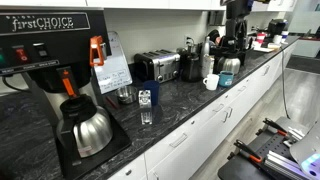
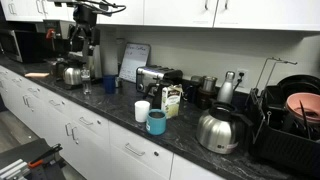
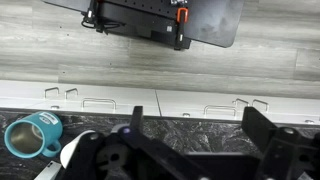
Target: Push down the toaster lever to the right.
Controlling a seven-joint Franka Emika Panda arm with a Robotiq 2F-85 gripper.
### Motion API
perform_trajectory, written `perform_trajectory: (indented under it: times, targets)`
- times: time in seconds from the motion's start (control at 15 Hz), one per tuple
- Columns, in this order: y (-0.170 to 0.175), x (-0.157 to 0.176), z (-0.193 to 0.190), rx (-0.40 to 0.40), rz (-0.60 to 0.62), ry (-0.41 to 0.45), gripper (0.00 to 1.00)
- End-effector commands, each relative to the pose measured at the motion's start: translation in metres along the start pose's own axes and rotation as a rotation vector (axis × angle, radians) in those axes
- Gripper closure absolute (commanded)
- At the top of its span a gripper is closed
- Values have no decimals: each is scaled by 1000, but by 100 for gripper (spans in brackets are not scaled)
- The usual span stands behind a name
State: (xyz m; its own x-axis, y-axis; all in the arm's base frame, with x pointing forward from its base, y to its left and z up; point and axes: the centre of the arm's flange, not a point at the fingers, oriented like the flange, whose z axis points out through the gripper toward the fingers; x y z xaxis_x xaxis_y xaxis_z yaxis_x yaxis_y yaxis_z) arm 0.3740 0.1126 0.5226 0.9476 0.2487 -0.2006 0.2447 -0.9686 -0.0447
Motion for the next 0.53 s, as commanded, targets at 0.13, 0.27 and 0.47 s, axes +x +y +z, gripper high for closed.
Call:
perform_trajectory:
  times: [0.13,0.27,0.47]
  targets:
    - [0,0,0,0,0,1,0]
    - [0,0,0,0,0,1,0]
    - [-1,7,7,1,29,-23,0]
